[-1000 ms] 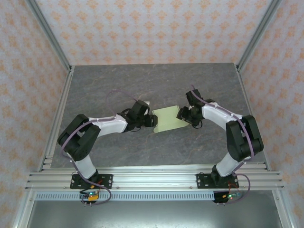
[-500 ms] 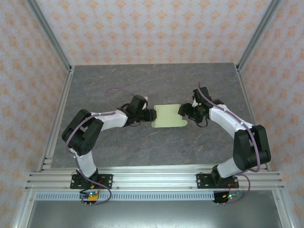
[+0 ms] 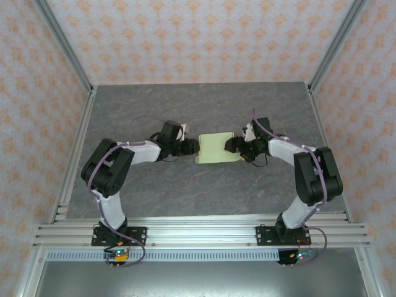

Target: Fold the paper box

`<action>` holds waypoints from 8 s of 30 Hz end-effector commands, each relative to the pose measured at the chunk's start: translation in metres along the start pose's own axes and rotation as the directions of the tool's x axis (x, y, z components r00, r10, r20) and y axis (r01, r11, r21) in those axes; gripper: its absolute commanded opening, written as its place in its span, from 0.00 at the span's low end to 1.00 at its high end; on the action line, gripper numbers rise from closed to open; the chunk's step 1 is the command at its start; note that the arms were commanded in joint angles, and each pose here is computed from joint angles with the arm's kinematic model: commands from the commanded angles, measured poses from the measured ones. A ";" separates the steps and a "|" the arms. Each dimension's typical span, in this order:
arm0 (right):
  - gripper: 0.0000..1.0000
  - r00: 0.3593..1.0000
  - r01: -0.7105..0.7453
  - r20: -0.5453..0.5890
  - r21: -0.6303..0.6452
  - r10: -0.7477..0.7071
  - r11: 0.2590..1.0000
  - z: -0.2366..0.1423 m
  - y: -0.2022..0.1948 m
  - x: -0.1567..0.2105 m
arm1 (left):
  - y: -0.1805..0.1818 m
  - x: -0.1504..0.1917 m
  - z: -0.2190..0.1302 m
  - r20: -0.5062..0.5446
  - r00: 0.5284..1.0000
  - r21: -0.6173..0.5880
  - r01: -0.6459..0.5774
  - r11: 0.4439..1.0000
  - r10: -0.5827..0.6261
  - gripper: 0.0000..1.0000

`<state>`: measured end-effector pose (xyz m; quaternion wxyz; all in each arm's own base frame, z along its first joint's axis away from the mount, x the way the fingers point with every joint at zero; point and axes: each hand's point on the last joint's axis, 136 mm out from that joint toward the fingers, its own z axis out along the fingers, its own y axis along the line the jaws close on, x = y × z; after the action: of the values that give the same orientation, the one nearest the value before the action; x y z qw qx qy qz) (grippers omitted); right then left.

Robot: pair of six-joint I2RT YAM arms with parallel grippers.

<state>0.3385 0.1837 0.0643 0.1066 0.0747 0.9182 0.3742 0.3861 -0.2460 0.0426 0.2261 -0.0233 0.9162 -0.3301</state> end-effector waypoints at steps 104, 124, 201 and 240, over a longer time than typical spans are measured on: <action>0.26 0.895 0.411 0.065 0.262 -0.441 0.873 -0.061 0.054 -0.007 | -0.063 0.048 -0.039 -0.150 0.248 0.287 -0.915 0.282 0.957 0.44; 0.11 0.912 0.347 0.089 0.348 -0.400 0.871 -0.038 0.033 0.011 | -0.058 0.022 -0.030 -0.116 0.408 0.114 -0.900 0.420 0.906 0.56; 0.10 0.863 0.266 0.203 0.595 -0.462 0.758 -0.056 0.046 -0.028 | -0.093 -0.028 -0.069 0.042 0.829 0.053 -0.559 0.827 0.557 0.06; 0.12 0.832 -0.020 0.482 0.522 -0.276 0.852 -0.063 0.025 -0.028 | -0.093 0.013 -0.036 0.185 0.956 -0.216 -0.186 0.959 0.227 0.00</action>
<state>0.3568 0.1440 0.1275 0.3583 0.1349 0.9227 0.0460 0.3601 -0.2958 0.1420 0.3677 0.0239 0.9037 -0.2179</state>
